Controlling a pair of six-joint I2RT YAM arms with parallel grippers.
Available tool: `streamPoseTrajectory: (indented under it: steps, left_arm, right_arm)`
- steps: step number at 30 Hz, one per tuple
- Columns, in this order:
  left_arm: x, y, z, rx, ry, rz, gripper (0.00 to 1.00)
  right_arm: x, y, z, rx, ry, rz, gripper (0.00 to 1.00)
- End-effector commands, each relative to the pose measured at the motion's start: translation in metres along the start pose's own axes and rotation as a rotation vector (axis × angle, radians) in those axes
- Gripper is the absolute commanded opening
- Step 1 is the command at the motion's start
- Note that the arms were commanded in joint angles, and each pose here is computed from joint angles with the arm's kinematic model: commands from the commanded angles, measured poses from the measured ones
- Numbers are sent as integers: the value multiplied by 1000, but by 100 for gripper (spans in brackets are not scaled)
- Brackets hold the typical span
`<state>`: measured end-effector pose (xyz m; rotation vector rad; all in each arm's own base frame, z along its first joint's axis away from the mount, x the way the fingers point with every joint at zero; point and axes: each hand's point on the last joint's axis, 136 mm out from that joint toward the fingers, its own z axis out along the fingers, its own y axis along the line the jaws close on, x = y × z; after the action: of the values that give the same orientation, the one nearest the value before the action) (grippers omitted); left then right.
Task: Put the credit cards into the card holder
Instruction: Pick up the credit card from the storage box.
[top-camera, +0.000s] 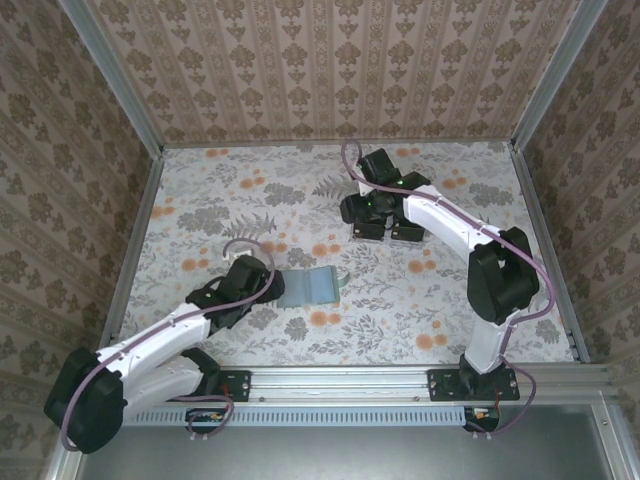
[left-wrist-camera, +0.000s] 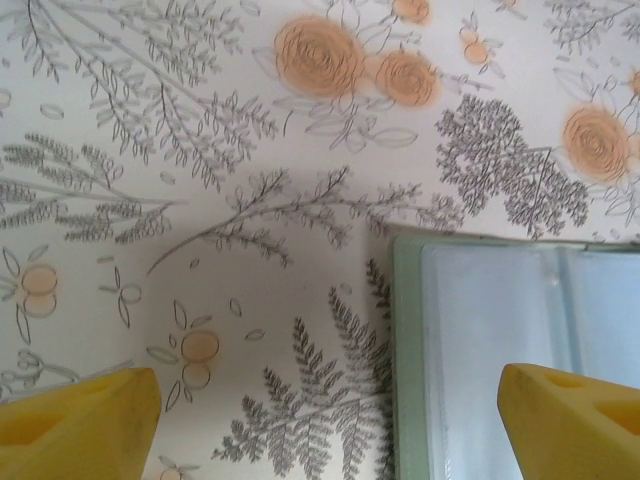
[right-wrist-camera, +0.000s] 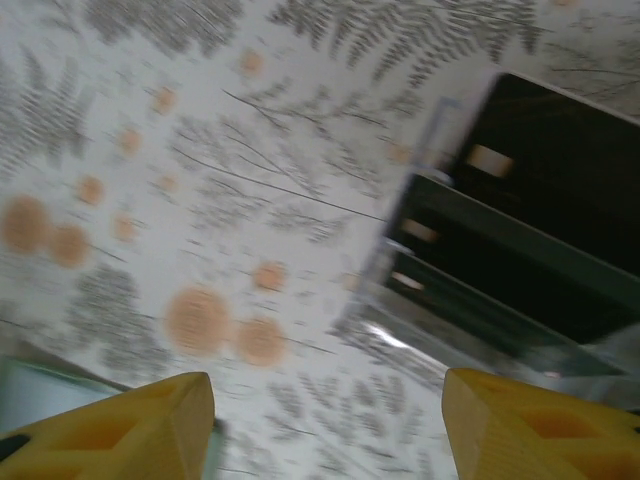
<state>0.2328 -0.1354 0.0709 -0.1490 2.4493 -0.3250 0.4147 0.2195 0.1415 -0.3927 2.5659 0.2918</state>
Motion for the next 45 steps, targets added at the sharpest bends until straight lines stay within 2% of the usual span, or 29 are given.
streamPoseTrajectory:
  steps: [1, 4, 7, 17, 34, 40, 45]
  left_arm:
    - [-18, -10, -3, 24, -16, 28, 90]
    - [-24, -8, -3, 20, -18, 25, 91]
    - [-29, -5, -2, 17, -25, 10, 100]
    - [-37, -4, 3, 16, -18, -14, 100]
    - [-34, -7, 10, 28, -2, -26, 100]
    - [-34, -8, 11, 30, 0, -29, 100]
    - [-35, -9, 12, 33, -2, -31, 100]
  right_arm:
    - [18, -18, -3, 104, 59, -192, 61]
    - [24, -20, 4, 117, 82, -245, 57]
    - [28, -24, 12, 158, 105, -298, 53]
    - [41, -30, 38, 254, 185, -432, 45]
    - [40, -47, 61, 363, 224, -498, 45]
    - [47, -46, 66, 352, 248, -511, 43]
    - [52, -43, 61, 328, 249, -505, 37]
